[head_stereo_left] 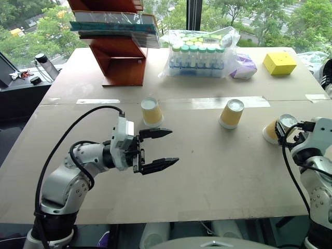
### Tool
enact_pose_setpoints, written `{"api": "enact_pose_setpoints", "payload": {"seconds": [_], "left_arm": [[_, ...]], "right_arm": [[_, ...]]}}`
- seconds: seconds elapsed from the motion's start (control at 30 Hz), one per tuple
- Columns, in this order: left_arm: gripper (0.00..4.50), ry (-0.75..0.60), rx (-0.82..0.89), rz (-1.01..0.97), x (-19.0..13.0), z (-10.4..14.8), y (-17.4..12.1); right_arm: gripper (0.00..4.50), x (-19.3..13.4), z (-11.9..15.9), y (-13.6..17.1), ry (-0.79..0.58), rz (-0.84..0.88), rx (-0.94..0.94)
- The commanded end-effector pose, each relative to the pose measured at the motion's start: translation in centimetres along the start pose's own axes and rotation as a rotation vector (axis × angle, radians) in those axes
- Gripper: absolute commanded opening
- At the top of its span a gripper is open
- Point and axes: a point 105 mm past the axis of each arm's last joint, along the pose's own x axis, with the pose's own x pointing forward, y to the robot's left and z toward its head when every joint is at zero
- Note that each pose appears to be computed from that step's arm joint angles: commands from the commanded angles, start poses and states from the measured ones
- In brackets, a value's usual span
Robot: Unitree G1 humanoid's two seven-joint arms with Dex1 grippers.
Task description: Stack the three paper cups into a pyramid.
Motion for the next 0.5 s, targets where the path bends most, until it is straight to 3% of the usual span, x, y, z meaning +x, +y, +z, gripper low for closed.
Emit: {"api": "enact_pose_setpoints", "payload": {"seconds": [0.03, 0.07, 0.23, 0.4, 0.5], "left_arm": [[4.5, -0.006, 0.034, -0.031, 0.6, 0.8, -0.4], [4.5, -0.002, 0.033, -0.028, 0.6, 0.7, -0.3], [4.5, 0.004, 0.032, -0.02, 0.1, 0.7, -0.7], [4.5, 0.008, 0.026, -0.005, -0.2, 0.5, -0.8], [4.5, 0.017, 0.019, 0.021, -0.7, 0.3, -0.7]], "right_arm": [[4.42, 0.6, 0.8, -0.2, -0.04, -0.015, -0.005], [4.42, 0.7, 0.6, -0.3, -0.037, -0.015, -0.016], [2.26, 1.0, 0.4, -0.6, -0.036, -0.009, -0.031], [2.22, 0.8, 0.7, -0.5, -0.046, 0.03, -0.093], [2.22, -1.3, 1.8, 1.6, -0.069, 0.228, -0.153]]}}
